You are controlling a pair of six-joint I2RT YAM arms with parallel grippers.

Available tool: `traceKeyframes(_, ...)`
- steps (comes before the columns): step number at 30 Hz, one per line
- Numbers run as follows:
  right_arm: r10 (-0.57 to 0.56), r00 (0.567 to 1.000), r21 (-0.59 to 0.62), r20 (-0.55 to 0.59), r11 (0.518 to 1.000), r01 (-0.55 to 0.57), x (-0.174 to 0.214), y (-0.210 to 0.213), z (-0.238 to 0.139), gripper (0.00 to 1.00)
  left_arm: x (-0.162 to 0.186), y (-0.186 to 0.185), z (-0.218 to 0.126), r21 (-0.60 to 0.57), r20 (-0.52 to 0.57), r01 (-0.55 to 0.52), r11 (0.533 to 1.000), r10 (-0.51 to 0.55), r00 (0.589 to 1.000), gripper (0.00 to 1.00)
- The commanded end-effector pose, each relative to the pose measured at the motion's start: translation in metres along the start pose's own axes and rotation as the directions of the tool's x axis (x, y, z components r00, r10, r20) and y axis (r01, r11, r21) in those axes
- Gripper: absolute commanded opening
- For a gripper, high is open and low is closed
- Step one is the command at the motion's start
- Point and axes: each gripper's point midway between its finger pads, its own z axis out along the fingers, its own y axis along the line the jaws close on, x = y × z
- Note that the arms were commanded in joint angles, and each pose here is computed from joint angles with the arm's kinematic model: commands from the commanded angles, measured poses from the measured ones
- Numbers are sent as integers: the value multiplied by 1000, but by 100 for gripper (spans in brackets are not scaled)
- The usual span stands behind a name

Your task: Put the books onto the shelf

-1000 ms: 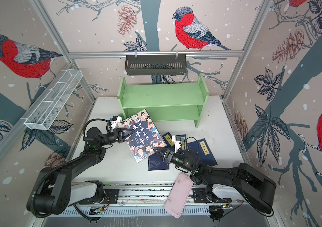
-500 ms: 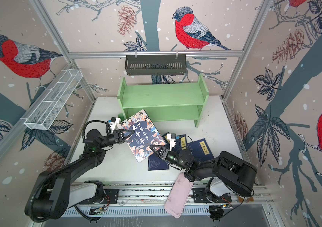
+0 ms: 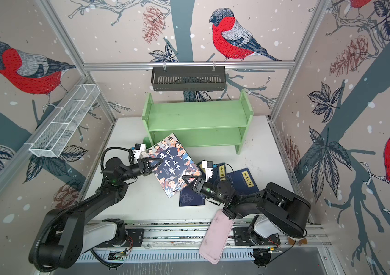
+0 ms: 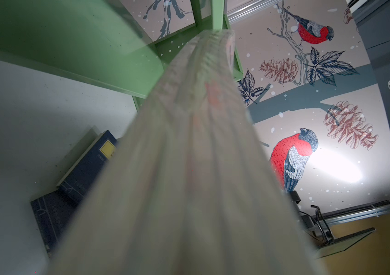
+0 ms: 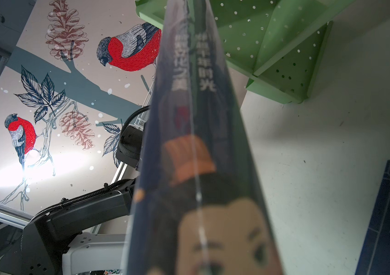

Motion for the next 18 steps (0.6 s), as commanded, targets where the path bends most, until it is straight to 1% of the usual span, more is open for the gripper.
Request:
traceKeyframes(1, -68, 998, -104, -14, 992, 66, -8, 25, -4, 9, 6, -6, -2, 15, -40, -89, 996, 89, 995, 61)
traceKeyframes(3, -78, 996, -107, -43, 992, 73, -11, 26, -10, 6, 8, -4, -5, 7, -64, -109, 994, 110, 992, 70)
traceKeyframes(5, -104, 991, -104, -90, 990, 94, -12, 27, -17, 5, 11, -1, -8, -8, -90, -152, 988, 150, 985, 74)
traceKeyframes(9, -188, 961, -103, -203, 980, 170, -9, 37, -26, 5, 11, 6, -12, -52, -120, -210, 976, 202, 972, 78)
traceKeyframes(12, -243, 933, -106, -264, 969, 222, -9, 44, -35, 4, 6, 2, -16, -57, -130, -255, 965, 246, 960, 83)
traceKeyframes(14, -257, 919, -114, -298, 966, 233, -9, 48, -43, 4, 6, -1, -17, -52, -142, -278, 959, 269, 953, 85)
traceKeyframes(18, -248, 909, -143, -336, 967, 211, -9, 51, -55, 4, 12, -8, -18, -12, -164, -298, 955, 292, 942, 89)
